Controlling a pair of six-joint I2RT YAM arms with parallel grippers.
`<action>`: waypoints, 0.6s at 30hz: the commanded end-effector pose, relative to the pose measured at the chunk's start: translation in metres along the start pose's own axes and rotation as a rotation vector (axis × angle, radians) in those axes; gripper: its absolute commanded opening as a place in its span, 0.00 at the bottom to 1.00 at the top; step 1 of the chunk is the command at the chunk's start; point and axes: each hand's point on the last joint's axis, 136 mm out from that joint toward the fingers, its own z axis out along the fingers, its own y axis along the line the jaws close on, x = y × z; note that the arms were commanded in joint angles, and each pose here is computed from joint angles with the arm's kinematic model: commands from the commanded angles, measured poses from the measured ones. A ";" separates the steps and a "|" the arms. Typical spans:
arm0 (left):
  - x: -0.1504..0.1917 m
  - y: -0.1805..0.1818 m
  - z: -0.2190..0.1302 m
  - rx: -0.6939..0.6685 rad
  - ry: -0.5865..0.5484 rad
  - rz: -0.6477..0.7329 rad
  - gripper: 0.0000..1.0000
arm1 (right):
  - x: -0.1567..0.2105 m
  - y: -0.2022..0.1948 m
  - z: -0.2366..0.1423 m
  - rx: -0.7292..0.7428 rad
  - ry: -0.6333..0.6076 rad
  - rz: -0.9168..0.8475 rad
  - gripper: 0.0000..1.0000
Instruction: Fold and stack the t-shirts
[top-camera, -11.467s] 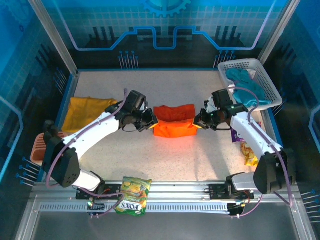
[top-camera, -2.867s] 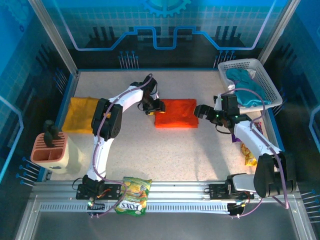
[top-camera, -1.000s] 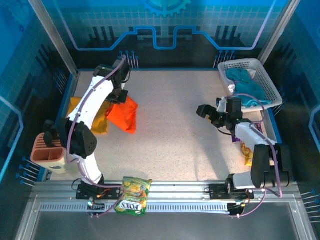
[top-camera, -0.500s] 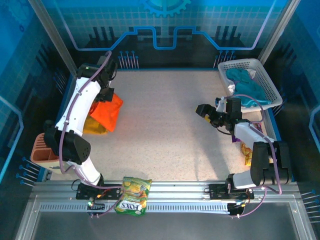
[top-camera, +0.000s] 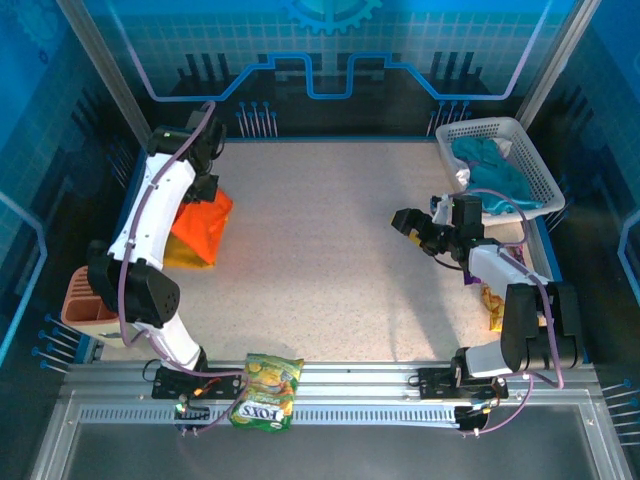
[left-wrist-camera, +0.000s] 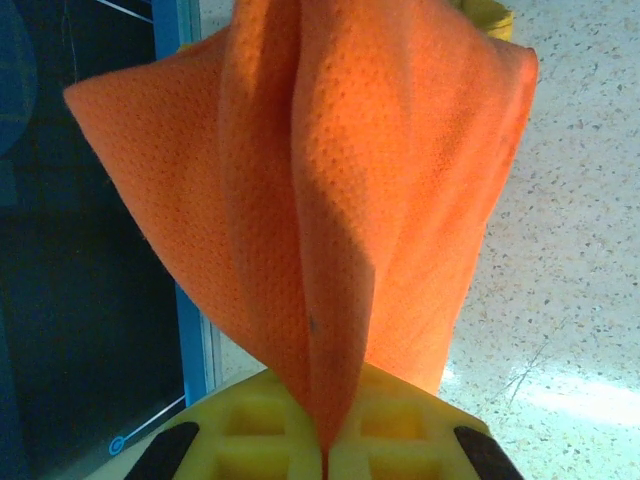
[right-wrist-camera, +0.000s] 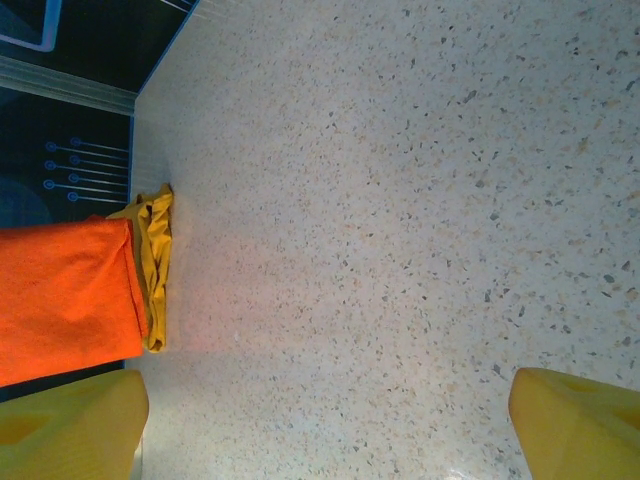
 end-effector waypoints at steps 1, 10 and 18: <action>-0.002 0.003 0.005 -0.011 0.007 -0.008 0.00 | -0.007 0.003 -0.001 -0.021 0.012 0.015 0.94; -0.005 0.010 0.030 -0.031 0.035 -0.022 0.00 | -0.007 0.005 -0.001 -0.024 0.012 0.012 0.93; -0.007 0.032 0.050 -0.113 0.051 -0.050 0.00 | -0.005 0.003 0.000 -0.022 0.025 0.011 0.93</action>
